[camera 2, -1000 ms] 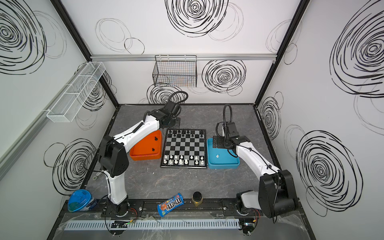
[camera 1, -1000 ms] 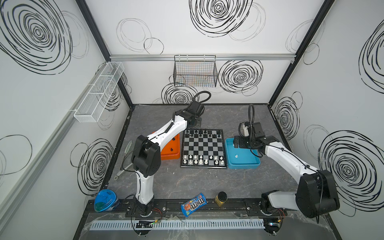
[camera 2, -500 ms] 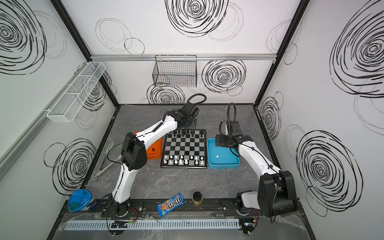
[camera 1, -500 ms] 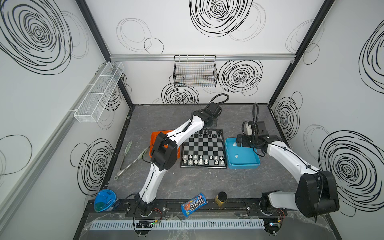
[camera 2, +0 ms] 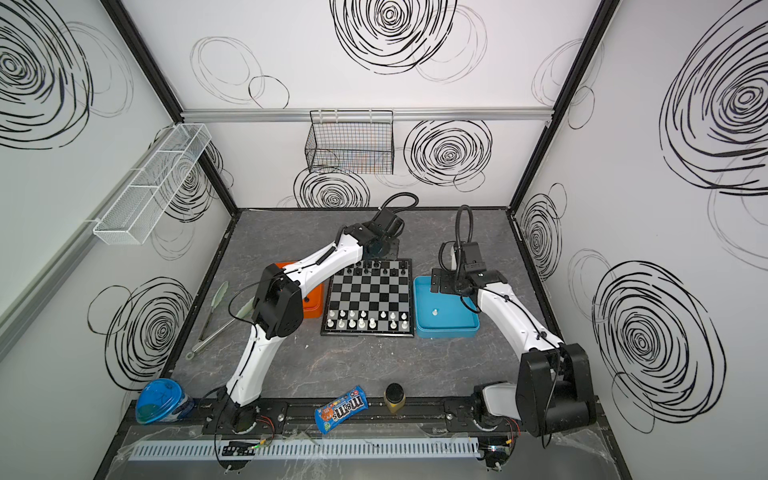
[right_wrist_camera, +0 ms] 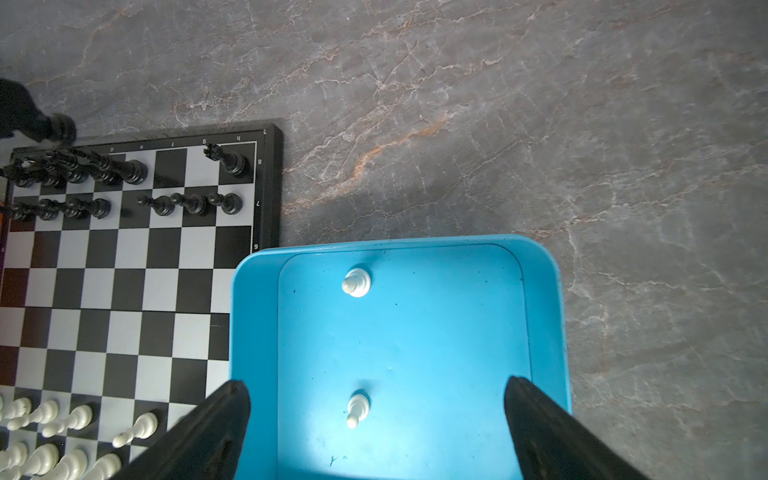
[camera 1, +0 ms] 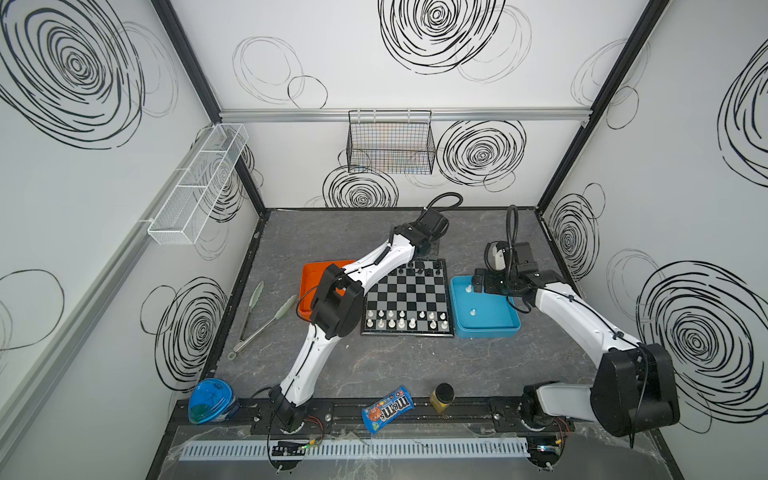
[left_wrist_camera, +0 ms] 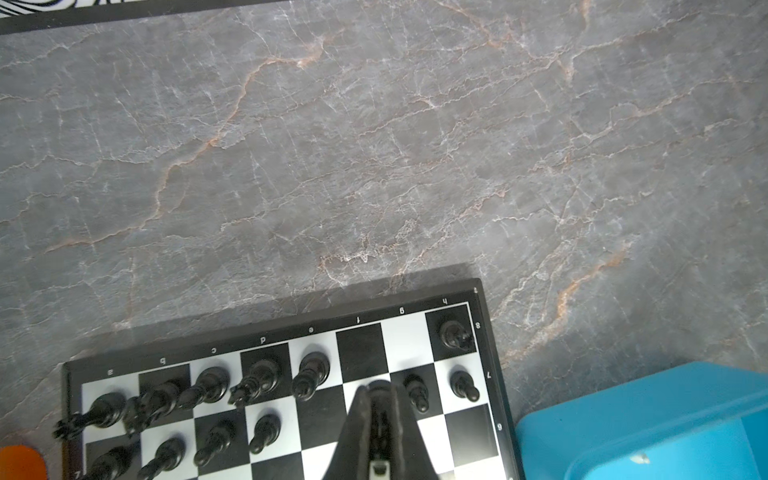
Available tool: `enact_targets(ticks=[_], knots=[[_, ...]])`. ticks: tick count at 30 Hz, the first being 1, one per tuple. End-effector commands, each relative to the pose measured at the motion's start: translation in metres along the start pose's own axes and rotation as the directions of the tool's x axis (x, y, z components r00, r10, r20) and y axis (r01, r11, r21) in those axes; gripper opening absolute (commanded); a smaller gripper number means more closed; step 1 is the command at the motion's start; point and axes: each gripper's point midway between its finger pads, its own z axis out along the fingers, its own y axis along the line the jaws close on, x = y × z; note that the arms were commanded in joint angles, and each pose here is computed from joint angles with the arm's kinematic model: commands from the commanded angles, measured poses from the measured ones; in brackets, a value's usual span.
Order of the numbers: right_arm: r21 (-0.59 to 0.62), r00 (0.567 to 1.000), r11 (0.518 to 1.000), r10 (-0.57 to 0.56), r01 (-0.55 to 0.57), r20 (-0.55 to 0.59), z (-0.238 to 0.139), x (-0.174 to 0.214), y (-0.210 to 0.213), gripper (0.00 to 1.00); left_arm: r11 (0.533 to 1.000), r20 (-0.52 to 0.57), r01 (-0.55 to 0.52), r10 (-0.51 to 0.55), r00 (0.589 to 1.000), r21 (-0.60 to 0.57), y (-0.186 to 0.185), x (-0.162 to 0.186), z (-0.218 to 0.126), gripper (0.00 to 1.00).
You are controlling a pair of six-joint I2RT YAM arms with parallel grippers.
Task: Set up the chess pieces on the board
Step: 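Carry the black pawn with the left gripper over the board's farthest rows, then lower the black pawn onto an empty square near the board's far corner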
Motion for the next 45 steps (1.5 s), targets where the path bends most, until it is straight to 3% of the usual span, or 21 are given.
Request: enact_targets(ticks=[1,18,45], knots=[[-0.006,1.000,1.000,-0.008,0.008,0.022,-0.008,-0.007,0.000,1.00,0.999,0.044,0.027,-0.028,0.999,0.024,-0.011,-0.010,0.006,0.05],[-0.005,1.000,1.000,0.006,-0.005,0.010,-0.002,-0.002,-0.006,1.00,1.000,0.027,-0.010,0.009,1.000,0.020,-0.021,0.007,0.041,0.07],[-0.012,1.000,1.000,0.012,-0.012,-0.007,0.005,0.001,-0.008,1.00,0.999,0.000,-0.040,0.040,0.999,0.003,-0.021,0.020,0.061,0.10]])
